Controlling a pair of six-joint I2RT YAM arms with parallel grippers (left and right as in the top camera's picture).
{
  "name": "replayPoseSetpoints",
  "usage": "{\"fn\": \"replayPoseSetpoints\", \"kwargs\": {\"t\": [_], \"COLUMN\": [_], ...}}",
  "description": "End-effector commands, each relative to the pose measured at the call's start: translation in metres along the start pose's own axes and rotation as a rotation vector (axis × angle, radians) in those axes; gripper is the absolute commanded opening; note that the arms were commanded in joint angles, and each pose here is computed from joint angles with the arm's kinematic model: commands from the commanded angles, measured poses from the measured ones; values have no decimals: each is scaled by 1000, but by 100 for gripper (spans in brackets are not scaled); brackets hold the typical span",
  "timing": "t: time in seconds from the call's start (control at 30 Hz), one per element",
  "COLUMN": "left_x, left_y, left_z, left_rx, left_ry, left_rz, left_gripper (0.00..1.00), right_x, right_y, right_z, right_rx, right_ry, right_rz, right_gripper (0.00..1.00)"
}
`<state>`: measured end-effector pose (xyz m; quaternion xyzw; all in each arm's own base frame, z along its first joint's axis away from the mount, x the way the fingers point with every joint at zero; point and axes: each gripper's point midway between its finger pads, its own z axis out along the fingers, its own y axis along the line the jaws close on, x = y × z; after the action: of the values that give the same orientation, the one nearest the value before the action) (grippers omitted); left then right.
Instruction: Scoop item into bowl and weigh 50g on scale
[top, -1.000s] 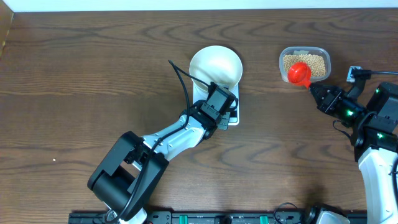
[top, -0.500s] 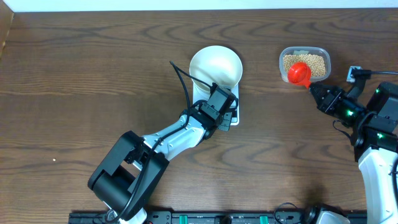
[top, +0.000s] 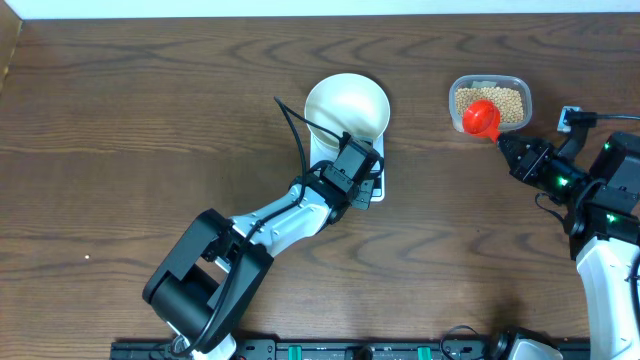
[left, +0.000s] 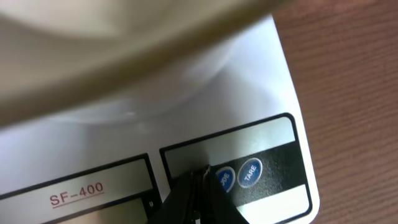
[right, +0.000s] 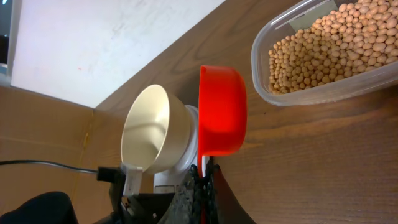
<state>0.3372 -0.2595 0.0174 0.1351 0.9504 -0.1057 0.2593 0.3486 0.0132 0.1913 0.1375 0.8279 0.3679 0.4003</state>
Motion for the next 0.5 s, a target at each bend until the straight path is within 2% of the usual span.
{"fn": "replayPoseSetpoints", "kwargs": {"t": [0.0,0.47], "left_x": [21,26], "left_y": [8,14], "left_z": [13,14], "left_rx": [-31,-62], "left_ry": [60,76], "left_rz": [17,21], "left_gripper": [8,7], "right_x": [-6,-6], "right_y": [8,8], "right_z": [-5,-5], "right_rx": [-19,-19], "right_ry": [-15,-15], "right_rz": [-38,-38], "right_gripper": [1,1]}}
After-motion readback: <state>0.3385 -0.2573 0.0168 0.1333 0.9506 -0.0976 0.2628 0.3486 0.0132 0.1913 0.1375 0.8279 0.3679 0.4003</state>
